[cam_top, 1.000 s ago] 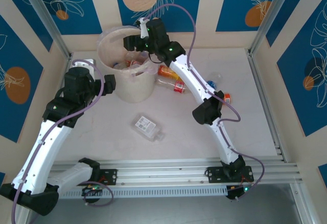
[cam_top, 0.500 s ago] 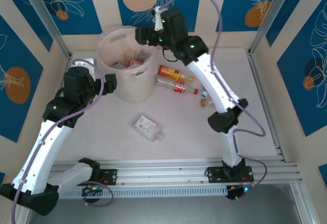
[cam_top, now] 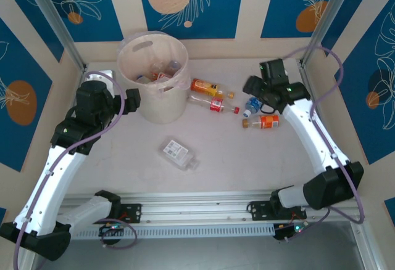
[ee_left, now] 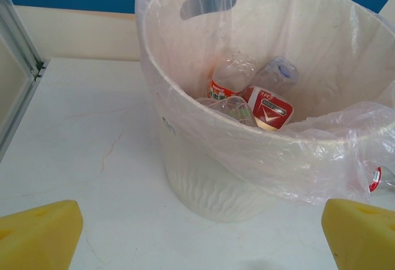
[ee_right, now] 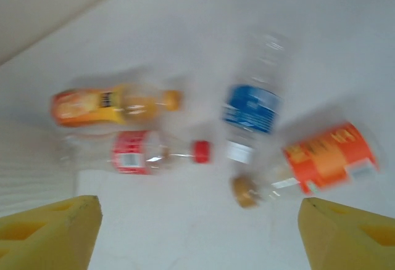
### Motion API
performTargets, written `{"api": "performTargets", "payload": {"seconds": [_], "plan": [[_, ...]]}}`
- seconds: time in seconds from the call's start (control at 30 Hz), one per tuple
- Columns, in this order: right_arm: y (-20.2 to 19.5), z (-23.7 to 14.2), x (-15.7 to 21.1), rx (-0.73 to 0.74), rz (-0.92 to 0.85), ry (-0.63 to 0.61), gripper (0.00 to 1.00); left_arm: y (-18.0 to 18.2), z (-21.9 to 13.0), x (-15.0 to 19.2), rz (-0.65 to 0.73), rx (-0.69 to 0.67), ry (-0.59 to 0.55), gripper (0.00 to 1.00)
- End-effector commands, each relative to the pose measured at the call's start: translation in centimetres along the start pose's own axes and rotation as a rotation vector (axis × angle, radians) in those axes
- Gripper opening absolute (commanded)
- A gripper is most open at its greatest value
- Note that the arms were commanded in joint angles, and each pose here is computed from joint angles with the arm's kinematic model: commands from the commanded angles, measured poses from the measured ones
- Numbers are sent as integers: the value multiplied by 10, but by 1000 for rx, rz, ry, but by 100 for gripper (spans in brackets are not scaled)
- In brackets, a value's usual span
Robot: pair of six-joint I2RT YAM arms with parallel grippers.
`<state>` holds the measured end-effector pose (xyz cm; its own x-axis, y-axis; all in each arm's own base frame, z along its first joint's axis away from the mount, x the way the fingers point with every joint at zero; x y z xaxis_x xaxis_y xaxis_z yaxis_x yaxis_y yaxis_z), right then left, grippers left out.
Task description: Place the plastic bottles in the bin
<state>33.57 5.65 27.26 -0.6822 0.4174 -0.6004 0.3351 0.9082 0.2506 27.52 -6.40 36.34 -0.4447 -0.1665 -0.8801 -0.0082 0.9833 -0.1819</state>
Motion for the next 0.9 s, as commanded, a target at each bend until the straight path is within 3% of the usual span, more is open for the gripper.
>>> {"api": "performTargets", "payload": {"seconds": [0.0, 0.13, 0.3, 0.87], "plan": [[-39, -1, 14, 47, 156, 24, 88, 0, -1, -5, -16, 5, -33, 99], [-85, 20, 38, 147, 241, 94, 96, -1, 0, -5, -19, 12, -30, 99], [-107, 51, 56, 153, 314, 175, 99, -2, 2, -4, -21, 12, -26, 99], [-93, 140, 45, 128, 336, 302, 94, 1, -1, -2, -4, 2, -19, 100]]}}
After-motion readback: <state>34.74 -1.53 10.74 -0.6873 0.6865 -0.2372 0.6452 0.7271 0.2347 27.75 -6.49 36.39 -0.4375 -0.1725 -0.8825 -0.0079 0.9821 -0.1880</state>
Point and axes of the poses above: each hand's point on the last joint's axis, 136 mm out from that joint toward the fingers, its own z axis out along the fingers, its own y axis along the line the jaws close on, x = y × z, the point moved 3 cm from there along -z, back along the fingers, and after that the axes turned 4 degrees about -z, right-handed, at the moved point
